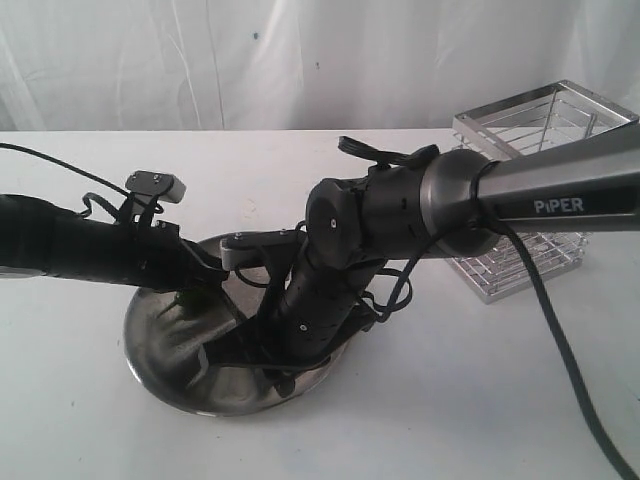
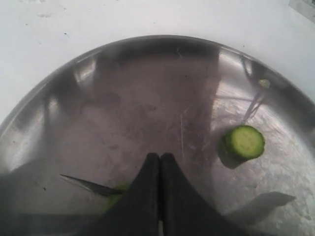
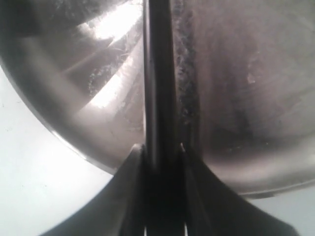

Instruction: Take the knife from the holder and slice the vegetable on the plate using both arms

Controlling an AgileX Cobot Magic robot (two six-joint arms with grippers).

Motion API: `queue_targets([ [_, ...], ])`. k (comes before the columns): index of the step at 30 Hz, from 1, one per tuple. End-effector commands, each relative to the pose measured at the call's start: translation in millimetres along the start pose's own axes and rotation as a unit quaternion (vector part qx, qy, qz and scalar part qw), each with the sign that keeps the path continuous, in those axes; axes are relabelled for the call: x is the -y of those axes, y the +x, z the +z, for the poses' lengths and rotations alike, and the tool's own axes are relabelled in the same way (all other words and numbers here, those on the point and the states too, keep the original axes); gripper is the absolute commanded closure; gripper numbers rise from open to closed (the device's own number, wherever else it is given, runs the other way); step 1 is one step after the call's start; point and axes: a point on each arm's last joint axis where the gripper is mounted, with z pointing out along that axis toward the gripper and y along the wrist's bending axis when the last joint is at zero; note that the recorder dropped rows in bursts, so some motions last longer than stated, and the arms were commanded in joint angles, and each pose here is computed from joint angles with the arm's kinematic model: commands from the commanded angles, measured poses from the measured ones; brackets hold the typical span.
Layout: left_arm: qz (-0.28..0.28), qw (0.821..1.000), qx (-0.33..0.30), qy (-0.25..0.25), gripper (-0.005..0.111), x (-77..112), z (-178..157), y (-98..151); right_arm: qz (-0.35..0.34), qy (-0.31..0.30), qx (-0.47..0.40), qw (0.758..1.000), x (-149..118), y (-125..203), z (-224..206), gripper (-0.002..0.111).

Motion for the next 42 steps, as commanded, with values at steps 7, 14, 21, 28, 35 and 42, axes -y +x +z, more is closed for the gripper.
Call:
queue_targets([
  [7, -0.016, 0.999, -0.032, -0.023, 0.107, -12.5, 13.1, 18.7, -0.005, 0.001, 0.01, 1.0, -1.1, -2.0, -2.0, 0.108],
  [14, 0.01, 0.997, 0.053, 0.059, 0.107, 9.2, -2.9, -23.2, -0.005, 0.001, 0.006, 1.0, -1.1, -1.3, -2.0, 0.108],
  [21, -0.011, 0.996, 0.059, 0.063, 0.107, 18.7, -18.2, -26.6, -0.005, 0.0, 0.003, 1.0, -1.2, -0.8, -2.0, 0.108],
  [28, -0.057, 0.996, 0.004, 0.063, 0.107, 18.2, -11.3, 11.5, -0.002, 0.0, 0.0, 1.0, -1.1, 0.2, -1.7, 0.108],
  [35, -0.071, 0.991, -0.108, -0.02, 0.107, 8.6, 5.8, 64.1, 0.002, 0.0, 0.0, 1.0, -1.1, 0.2, -1.7, 0.108],
  [42, -0.109, 0.982, -0.15, -0.032, 0.107, 3.1, 14.3, 89.1, 0.002, 0.003, -0.012, 1.0, -0.4, 2.6, -1.4, 0.108],
])
